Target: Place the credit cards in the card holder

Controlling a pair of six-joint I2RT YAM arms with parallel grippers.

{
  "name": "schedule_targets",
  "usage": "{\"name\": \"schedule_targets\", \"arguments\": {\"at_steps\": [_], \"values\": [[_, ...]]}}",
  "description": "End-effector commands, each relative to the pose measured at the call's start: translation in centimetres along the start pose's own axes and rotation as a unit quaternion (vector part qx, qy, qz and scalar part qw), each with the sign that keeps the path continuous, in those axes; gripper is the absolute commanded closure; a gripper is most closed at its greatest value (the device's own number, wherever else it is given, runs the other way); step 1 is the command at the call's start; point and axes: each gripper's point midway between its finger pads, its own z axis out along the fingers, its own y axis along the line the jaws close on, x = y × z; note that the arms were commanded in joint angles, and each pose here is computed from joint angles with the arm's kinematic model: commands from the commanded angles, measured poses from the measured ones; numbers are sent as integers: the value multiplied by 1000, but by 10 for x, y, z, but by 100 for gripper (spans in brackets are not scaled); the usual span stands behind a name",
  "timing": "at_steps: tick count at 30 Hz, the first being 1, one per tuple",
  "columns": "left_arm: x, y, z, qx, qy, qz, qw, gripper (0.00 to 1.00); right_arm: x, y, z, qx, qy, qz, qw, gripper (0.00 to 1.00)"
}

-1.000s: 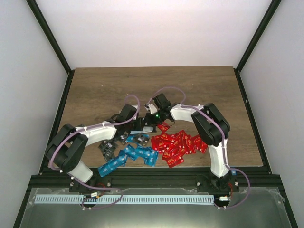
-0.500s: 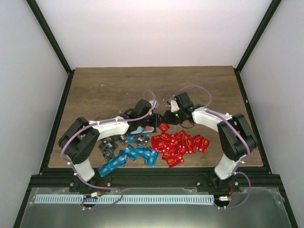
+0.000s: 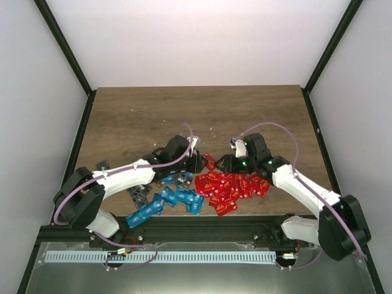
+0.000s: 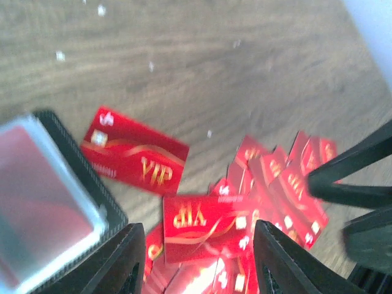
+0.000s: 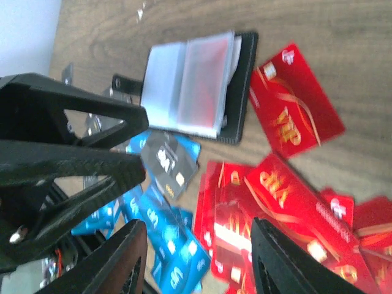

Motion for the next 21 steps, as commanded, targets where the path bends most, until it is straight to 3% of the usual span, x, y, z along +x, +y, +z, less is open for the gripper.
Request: {"name": "schedule_targets", "arguments": {"at_steps": [1,13,21], "values": [[41,3,-3,-16,44,22,999,49,32,-4,-14,0,19,56,998,49],[114,-73,2,79,115,90,986,52,94,-17,-39,4,37,171,985,38],[153,-79,17,78,165,116,976,52,133,-19,-37,2,50,226,973,30]]}}
